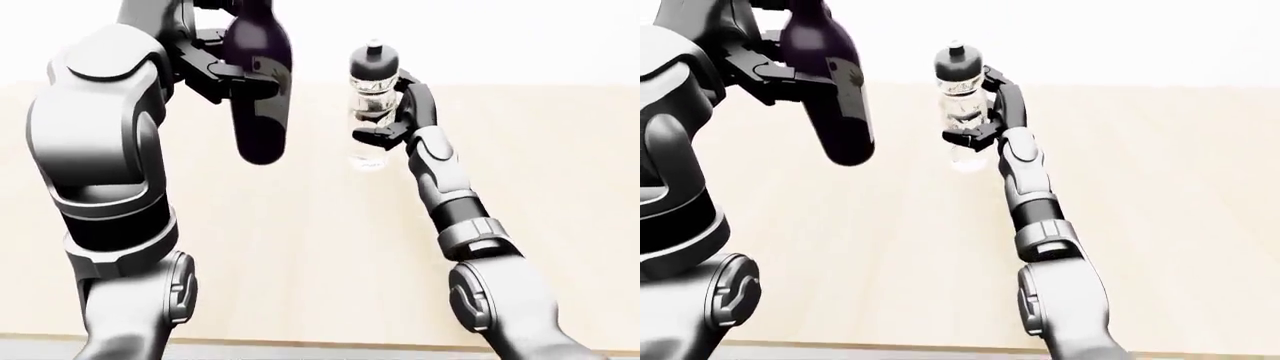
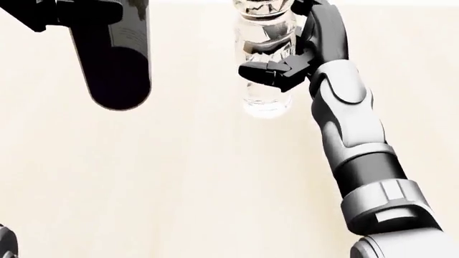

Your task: Move the drinks to the dining counter.

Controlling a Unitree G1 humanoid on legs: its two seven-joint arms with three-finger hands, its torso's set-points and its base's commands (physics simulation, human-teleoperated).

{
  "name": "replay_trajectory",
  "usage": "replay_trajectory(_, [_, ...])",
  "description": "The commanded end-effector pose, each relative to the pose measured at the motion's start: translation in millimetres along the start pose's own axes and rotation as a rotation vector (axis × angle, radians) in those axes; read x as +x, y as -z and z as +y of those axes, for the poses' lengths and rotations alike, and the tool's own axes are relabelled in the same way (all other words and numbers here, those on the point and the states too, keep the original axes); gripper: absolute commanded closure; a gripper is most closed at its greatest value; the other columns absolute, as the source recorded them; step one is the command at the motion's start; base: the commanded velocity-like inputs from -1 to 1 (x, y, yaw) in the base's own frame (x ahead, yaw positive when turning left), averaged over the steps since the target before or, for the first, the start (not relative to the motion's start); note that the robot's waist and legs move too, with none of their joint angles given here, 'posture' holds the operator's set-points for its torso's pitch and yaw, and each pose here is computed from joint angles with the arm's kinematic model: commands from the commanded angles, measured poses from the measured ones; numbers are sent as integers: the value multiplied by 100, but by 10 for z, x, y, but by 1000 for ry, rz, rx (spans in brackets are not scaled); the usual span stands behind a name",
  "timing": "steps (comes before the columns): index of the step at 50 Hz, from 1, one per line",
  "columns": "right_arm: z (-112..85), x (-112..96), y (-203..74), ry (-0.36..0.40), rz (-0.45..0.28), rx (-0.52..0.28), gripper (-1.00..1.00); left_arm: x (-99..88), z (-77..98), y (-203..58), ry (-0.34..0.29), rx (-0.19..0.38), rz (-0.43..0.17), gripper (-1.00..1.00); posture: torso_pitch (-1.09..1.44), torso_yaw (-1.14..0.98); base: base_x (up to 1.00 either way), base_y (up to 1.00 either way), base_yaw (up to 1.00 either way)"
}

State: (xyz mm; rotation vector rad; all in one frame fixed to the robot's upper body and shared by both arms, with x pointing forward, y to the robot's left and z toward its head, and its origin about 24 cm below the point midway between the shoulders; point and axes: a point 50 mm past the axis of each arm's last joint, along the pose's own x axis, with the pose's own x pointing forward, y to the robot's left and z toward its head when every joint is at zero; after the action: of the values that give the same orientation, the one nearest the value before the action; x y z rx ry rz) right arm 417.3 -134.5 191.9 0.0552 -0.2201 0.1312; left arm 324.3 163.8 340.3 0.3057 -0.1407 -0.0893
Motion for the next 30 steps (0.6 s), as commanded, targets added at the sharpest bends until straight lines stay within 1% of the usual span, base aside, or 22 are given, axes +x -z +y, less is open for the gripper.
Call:
replay_trajectory(1, [21, 36, -126, -18, -45, -44, 62, -100, 85, -272, -48, 14, -142, 100, 0, 0, 0, 0, 0])
replay_trajectory(3, [13, 32, -105, -16, -42, -44, 60, -101, 86, -275, -48, 14, -143, 100, 0, 0, 0, 0, 0])
replay_trajectory(4, [11, 32, -100, -16, -41, -45, 53, -102, 90, -280, -49, 15, -143, 100, 0, 0, 0, 0, 0])
replay_trajectory(7, [2, 27, -75, -12, -35, -47, 11, -105, 94, -281, -50, 15, -143, 100, 0, 0, 0, 0, 0])
replay_trajectory(10, [-3, 22, -61, -10, -30, -48, 7, -111, 93, -292, -50, 16, -144, 100, 0, 0, 0, 0, 0])
replay_trajectory(21, [-27, 8, -3, -7, -24, -55, 7, -125, 99, -297, -52, 16, -144, 100, 0, 0, 0, 0, 0])
replay_trajectory(23, [-29, 5, 4, -7, -22, -57, -3, -128, 100, -298, -52, 17, -144, 100, 0, 0, 0, 0, 0])
replay_trajectory(24, [-31, 3, 12, -7, -21, -59, -13, -125, 102, -296, -53, 16, -144, 100, 0, 0, 0, 0, 0])
replay_trajectory(26, [-32, 1, 18, -7, -21, -60, -19, -123, 103, -287, -53, 16, -144, 100, 0, 0, 0, 0, 0])
replay_trajectory(30, [-31, -4, 28, -8, -18, -65, -38, -122, 102, -289, -53, 17, -144, 100, 0, 0, 0, 0, 0])
